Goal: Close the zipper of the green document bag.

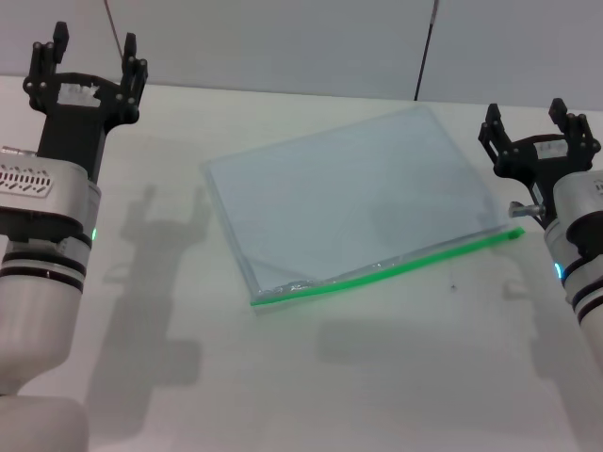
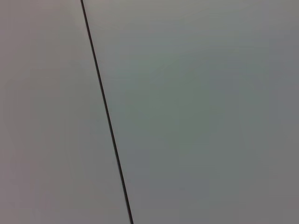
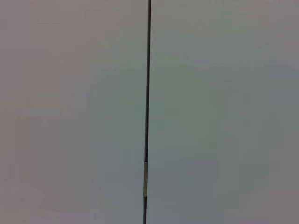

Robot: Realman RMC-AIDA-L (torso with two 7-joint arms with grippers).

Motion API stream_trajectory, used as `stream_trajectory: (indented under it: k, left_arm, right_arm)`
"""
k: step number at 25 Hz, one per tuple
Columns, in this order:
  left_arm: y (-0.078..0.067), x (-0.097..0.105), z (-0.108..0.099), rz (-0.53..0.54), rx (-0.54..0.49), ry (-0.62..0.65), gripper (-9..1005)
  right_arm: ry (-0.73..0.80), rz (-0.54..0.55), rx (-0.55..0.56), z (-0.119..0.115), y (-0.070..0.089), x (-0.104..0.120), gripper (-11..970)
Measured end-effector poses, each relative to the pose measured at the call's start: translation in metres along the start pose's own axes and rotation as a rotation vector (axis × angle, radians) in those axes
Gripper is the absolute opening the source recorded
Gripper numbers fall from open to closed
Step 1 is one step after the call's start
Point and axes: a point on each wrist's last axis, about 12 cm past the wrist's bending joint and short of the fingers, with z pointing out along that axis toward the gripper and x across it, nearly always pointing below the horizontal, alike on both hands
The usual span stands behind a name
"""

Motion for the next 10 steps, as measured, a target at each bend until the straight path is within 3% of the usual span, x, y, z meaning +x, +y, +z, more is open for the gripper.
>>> stream_trajectory:
  k: [10]
  left_arm:
    - [0.0000, 0.0003, -0.0004, 0.000, 0.001, 0.002, 733]
  right_arm:
    - [0.002, 0.001, -0.004, -0.0001, 0.0011, 0.0002, 803]
